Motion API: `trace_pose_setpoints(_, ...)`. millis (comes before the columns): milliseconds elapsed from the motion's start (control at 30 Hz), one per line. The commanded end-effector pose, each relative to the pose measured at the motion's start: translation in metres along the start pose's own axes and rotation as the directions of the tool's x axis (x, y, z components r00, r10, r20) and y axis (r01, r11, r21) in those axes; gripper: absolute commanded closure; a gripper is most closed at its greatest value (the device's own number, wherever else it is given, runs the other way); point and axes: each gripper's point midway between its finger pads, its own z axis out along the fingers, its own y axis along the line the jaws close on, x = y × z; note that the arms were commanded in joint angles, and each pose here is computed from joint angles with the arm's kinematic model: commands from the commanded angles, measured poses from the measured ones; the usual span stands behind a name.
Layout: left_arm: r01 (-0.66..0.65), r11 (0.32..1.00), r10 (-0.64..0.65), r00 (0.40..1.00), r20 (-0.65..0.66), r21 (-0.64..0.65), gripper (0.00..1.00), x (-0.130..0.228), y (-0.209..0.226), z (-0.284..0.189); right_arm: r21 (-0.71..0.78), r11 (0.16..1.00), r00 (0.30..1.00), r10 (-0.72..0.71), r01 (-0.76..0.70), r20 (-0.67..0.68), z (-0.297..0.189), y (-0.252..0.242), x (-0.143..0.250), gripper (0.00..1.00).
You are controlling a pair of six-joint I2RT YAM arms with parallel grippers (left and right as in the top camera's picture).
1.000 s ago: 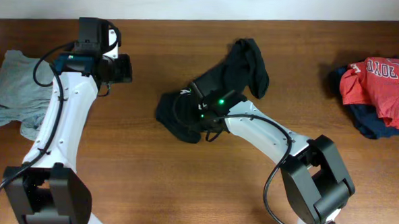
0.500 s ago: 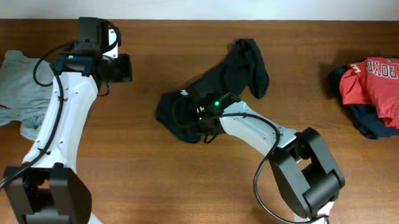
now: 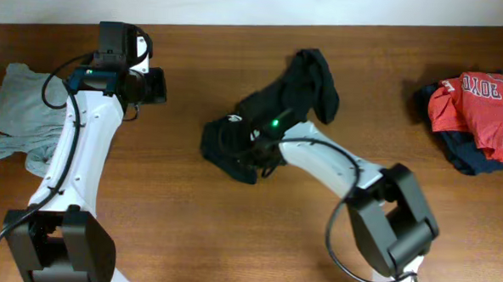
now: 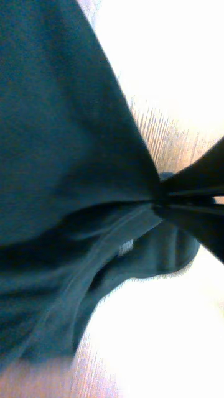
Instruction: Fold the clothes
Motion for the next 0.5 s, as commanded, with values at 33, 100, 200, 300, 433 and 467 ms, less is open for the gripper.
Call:
trace_pose_setpoints(33,-0.008,1.000,0.008,1.000,-0.011,0.011,0.64,0.003,-0.001,-0.001,-0.064,0.991,0.966,-0.101,0.119,0.236,-0.115,0.023,-0.054,0.96)
trace_pose_setpoints(100,-0.063,0.994,0.066,0.998,-0.026,0.088,0.64,0.007,-0.014,-0.002,-0.056,0.988,0.954,-0.126,0.146,0.271,-0.142,0.025,-0.062,0.96)
trace_pose_setpoints(200,-0.142,0.963,0.154,0.988,-0.033,0.229,0.64,0.015,-0.038,-0.006,-0.056,0.982,0.934,-0.154,0.181,0.321,-0.174,0.030,-0.073,0.96)
trace_pose_setpoints(300,-0.237,0.915,0.262,0.964,-0.035,0.326,0.64,0.027,-0.058,-0.012,-0.051,0.983,0.919,-0.143,0.174,0.367,-0.193,0.028,-0.084,0.96)
trace_pose_setpoints(433,-0.415,0.792,0.459,0.888,0.012,0.448,0.64,0.048,-0.091,-0.024,-0.053,0.987,0.915,-0.120,0.152,0.385,-0.201,0.018,-0.092,0.96)
trace_pose_setpoints(467,-0.439,0.769,0.484,0.874,0.025,0.464,0.64,0.051,-0.098,-0.026,-0.053,0.988,0.916,-0.116,0.147,0.384,-0.201,0.017,-0.093,0.96)
